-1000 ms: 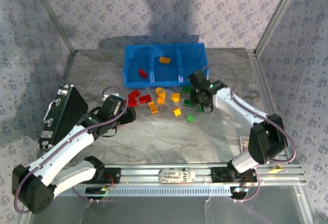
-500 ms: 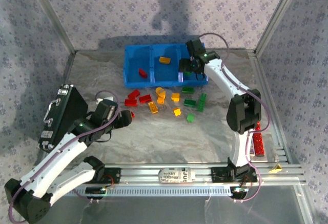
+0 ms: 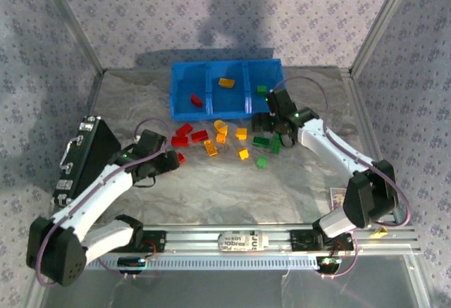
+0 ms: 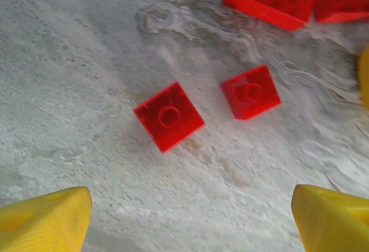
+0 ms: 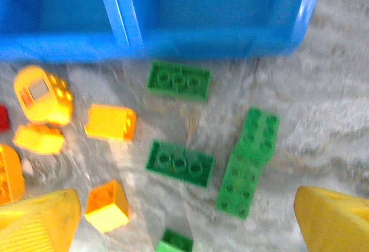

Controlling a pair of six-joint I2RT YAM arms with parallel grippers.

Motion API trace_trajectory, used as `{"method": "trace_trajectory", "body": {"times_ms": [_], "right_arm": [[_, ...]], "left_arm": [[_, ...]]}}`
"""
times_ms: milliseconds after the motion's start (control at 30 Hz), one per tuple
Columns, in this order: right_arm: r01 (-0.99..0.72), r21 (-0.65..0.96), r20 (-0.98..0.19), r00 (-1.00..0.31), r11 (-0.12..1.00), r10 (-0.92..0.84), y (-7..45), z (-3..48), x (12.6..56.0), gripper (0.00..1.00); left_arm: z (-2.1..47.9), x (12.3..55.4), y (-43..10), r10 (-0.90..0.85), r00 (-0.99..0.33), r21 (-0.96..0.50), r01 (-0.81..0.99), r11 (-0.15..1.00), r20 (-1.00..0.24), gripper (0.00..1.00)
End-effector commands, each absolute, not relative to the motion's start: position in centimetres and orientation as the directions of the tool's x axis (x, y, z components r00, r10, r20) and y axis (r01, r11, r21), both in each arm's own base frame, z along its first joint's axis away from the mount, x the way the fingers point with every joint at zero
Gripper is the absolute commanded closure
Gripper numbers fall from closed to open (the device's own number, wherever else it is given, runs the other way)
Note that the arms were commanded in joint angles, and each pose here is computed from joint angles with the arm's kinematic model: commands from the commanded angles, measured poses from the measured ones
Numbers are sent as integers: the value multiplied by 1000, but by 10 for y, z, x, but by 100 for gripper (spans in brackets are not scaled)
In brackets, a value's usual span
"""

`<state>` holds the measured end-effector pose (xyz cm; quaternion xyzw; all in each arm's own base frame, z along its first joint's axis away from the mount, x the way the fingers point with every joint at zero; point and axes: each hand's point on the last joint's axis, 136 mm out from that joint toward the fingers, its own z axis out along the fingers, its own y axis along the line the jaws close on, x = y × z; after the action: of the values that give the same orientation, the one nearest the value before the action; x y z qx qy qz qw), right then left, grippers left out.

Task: Sort the legos into containers by color
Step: Pick up the lego from the middle-left of the table.

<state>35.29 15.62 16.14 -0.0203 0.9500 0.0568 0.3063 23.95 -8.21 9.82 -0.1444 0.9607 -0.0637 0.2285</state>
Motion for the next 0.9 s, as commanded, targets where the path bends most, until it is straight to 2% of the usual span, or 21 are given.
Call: {"method": "trace_trajectory", "body": {"times_ms": [0, 267, 367, 700, 800, 867], "right_arm": [[-78, 148, -578, -816, 986, 22, 162, 150, 336, 4], [-48, 159, -507, -861, 986, 40, 157, 103, 305, 6], [-34, 175, -501, -863, 984, 60, 154, 96, 299, 7], [-28, 177, -524, -849, 984, 70, 151, 105, 296, 8], [-12, 178, -532, -842, 984, 86, 147, 107, 295, 8], [-11, 187, -528, -845, 982, 91, 147, 104, 293, 9]], "left_arm": [[94, 256, -83, -312, -853, -214, -241, 947, -418, 10], [60, 269, -76, -332, -877, -174, -287, 942, -347, 13], [48, 272, -78, -350, -880, -194, -300, 934, -323, 16], [52, 289, -79, -321, -890, -165, -281, 945, -324, 67], [67, 290, -79, -320, -883, -170, -277, 946, -344, 77], [89, 295, -80, -328, -865, -198, -270, 942, -381, 78]]}}
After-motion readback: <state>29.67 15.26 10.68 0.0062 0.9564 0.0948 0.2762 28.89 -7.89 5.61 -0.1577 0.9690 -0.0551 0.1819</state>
